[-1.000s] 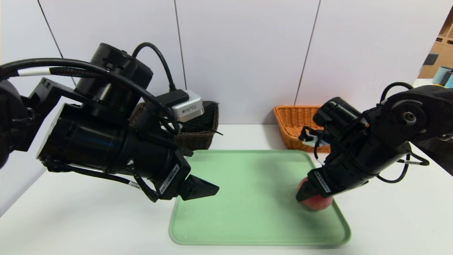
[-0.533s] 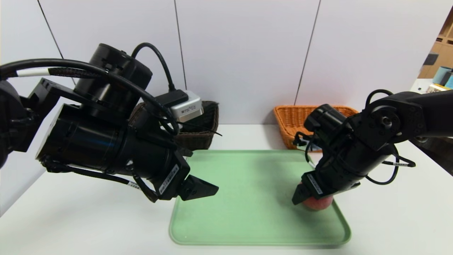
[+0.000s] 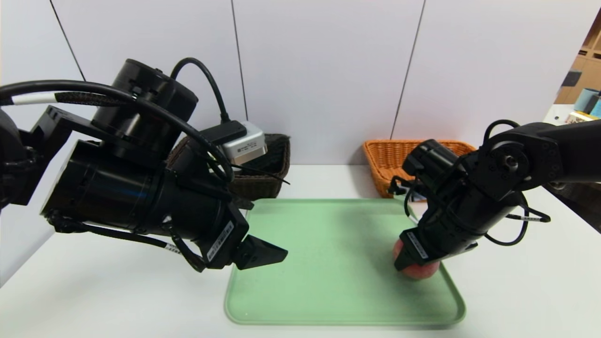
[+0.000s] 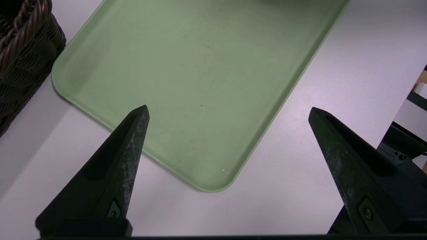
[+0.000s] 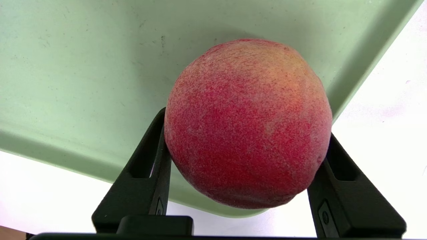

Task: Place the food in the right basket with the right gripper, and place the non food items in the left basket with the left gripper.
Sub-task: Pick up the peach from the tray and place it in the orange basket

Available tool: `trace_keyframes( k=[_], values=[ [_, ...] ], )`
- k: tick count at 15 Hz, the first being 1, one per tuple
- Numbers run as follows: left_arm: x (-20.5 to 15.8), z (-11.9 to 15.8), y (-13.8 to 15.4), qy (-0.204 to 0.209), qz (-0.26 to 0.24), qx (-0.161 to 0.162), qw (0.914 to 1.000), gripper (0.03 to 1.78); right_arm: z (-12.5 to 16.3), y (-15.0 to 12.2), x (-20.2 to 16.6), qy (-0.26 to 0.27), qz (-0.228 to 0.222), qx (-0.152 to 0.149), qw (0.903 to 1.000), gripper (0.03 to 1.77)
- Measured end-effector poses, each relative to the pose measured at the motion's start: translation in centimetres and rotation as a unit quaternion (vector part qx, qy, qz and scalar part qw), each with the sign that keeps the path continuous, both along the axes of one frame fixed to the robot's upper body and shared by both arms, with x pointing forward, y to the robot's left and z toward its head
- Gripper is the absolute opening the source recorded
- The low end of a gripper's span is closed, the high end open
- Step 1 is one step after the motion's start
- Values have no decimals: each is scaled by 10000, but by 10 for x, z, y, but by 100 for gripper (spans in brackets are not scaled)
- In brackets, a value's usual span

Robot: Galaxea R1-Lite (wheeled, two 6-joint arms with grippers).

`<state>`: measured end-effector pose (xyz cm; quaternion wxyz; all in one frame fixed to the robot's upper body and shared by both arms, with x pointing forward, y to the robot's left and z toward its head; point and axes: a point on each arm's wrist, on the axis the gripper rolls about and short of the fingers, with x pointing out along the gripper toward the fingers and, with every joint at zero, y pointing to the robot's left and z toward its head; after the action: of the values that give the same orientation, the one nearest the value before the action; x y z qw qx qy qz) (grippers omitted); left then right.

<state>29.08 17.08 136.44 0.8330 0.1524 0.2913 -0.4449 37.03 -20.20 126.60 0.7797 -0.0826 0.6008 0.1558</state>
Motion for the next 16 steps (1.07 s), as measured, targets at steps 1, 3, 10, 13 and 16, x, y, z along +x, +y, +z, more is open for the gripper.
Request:
trace_keyframes(
  k=[1,3,10,13,16],
  values=[
    [0,0,0,-2,1,-5,10000,169,0,0,0,-4,-1,0,10000,108],
    [-1,1,1,-11,1,-12,10000,169,3,0,-1,-44,-2,27,10000,108],
    [-1,4,1,-130,-16,-111,9999,169,51,-3,-4,-1421,-8,659,9877,108],
    [0,2,0,-104,-14,-86,9999,169,79,-8,-4,-2156,-204,674,9739,107],
    [1,1,-1,-91,-17,-75,9999,169,98,-15,3,-2631,-459,703,9611,107]
  ],
)
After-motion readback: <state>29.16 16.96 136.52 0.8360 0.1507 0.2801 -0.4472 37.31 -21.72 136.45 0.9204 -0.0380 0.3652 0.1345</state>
